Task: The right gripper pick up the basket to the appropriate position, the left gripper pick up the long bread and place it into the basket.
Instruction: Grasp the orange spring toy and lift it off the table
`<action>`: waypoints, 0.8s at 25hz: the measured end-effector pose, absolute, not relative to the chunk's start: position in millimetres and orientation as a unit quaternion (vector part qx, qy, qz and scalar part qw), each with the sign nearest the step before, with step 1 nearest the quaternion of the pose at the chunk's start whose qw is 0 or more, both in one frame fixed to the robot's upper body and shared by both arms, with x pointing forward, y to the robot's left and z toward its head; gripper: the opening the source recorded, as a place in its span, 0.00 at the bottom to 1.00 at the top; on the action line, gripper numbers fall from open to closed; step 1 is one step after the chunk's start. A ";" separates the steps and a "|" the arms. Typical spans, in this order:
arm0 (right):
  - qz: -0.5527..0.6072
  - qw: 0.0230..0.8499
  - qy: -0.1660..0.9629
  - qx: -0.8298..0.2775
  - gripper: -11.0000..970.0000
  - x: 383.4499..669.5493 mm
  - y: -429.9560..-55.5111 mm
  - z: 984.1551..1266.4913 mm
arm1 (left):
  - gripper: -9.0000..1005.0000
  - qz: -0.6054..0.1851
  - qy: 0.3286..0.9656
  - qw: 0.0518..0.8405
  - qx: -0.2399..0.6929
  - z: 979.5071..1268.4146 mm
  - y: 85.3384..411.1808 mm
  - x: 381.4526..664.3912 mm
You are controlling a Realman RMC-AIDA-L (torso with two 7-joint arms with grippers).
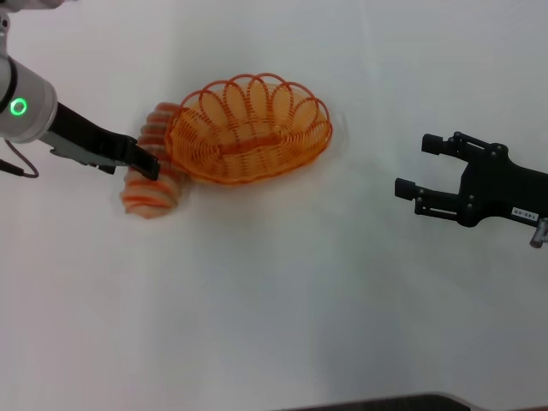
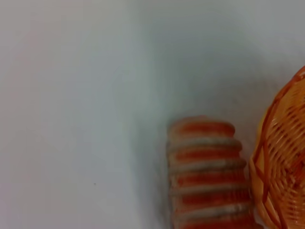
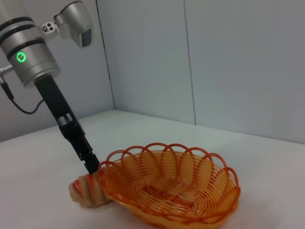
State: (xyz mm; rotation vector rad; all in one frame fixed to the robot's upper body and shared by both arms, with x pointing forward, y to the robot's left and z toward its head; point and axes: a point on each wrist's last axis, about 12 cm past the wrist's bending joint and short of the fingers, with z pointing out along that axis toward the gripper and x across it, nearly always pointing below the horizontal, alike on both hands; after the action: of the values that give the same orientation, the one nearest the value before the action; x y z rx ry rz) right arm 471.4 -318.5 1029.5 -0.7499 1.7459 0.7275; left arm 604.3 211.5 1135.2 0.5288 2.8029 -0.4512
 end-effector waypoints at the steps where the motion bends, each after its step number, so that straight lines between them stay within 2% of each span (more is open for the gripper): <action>1: 0.304 0.526 0.730 -0.314 0.90 471.5 -318.5 1029.5 | 0.68 -0.155 0.963 0.126 0.181 1134.8 211.2 604.2; 20: 0.302 0.523 0.734 -0.310 0.90 474.9 -318.2 1029.6 | 0.68 -0.157 0.963 0.109 0.188 1124.2 200.9 605.6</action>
State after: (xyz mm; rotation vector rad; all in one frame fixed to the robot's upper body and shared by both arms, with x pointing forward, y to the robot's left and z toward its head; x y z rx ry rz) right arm 474.9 -318.2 1029.6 -0.7421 1.7577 0.7231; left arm 605.6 200.9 1124.2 0.5526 2.8334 -0.4614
